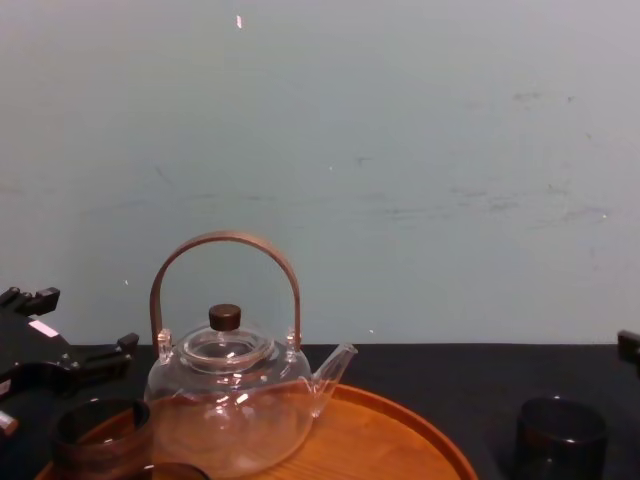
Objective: Pick up the glass from the table and place it on the tray.
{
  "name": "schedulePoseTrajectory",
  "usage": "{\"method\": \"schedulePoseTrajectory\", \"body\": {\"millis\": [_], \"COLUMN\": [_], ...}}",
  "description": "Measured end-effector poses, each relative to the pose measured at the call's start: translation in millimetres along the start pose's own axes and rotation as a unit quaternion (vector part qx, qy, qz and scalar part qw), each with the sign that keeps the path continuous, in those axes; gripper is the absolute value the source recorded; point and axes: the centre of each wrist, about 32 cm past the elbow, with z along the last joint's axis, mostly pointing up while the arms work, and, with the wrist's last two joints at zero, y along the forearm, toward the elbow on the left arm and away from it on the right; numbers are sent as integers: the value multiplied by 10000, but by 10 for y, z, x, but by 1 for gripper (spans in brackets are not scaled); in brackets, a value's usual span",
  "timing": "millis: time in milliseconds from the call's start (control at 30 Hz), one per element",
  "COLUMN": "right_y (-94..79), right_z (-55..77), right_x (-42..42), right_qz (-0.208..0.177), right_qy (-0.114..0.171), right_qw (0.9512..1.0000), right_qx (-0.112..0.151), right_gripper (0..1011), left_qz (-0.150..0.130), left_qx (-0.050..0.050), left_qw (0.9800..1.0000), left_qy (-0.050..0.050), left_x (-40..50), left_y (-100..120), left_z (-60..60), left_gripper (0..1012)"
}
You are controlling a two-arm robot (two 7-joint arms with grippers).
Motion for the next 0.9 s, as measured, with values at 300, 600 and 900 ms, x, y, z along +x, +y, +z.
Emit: {"method": "schedulePoseTrajectory", "body": {"millis": [300,600,900], "right_y": [-214,-382,-475], "right_z": [32,13,-12], "right_x": [17,74,143], "right_qz": [473,975,1570], "right_qy": [160,146,85], "right_qw": [9985,9939,9843], "right_qx": [-224,-501,-804], "right_gripper": [1002,1003,1002], "left_qz": [0,0,0], "left_qx": [0,0,0], "left_qw": [10000,10000,10000], "left_qy": [0,0,0], "left_x": [0,0,0], "left_y": [0,0,0], "left_z": [0,0,0], "left_gripper": [1001,1001,1001]}}
